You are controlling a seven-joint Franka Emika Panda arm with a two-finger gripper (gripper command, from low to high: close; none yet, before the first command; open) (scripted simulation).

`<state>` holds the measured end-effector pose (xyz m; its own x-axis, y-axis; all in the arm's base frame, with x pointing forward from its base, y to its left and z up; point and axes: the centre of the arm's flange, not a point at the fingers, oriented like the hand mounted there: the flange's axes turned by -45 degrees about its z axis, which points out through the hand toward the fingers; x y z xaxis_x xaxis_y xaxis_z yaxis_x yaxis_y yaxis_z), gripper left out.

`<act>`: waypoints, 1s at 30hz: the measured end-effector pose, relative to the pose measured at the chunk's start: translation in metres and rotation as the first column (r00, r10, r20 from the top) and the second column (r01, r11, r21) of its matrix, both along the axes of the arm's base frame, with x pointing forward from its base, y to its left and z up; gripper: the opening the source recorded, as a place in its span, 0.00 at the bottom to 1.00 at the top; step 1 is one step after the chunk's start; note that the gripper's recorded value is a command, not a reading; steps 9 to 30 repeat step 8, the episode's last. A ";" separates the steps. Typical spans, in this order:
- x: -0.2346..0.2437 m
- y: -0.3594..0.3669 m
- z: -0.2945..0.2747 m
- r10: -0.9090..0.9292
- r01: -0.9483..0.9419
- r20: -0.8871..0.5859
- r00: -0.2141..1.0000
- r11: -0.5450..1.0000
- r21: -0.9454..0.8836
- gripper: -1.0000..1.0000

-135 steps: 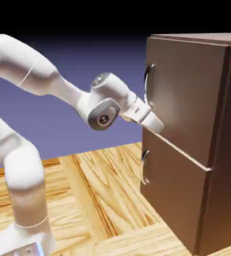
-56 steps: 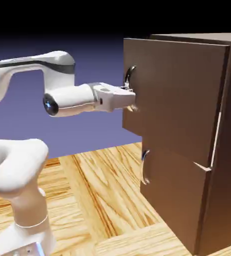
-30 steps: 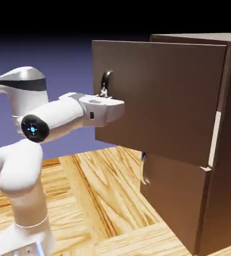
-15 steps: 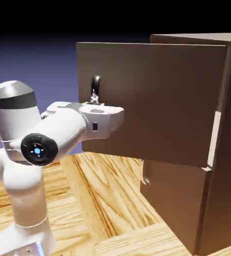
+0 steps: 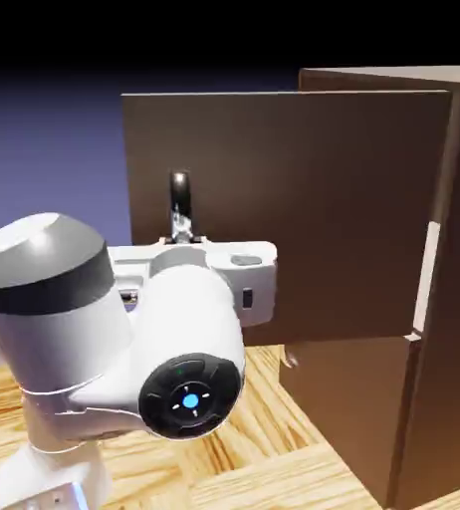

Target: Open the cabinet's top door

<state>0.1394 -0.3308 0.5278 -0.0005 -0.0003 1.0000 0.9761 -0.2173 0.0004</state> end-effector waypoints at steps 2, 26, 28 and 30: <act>0.004 -0.016 0.000 0.047 -0.047 0.000 0.999 0.999 0.000 0.00; 0.017 -0.058 0.000 0.168 -0.168 0.000 0.986 0.986 0.000 1.00; 0.017 -0.058 0.000 0.168 -0.168 0.000 0.986 0.986 0.000 1.00; 0.017 -0.058 0.000 0.168 -0.168 0.000 0.986 0.986 0.000 1.00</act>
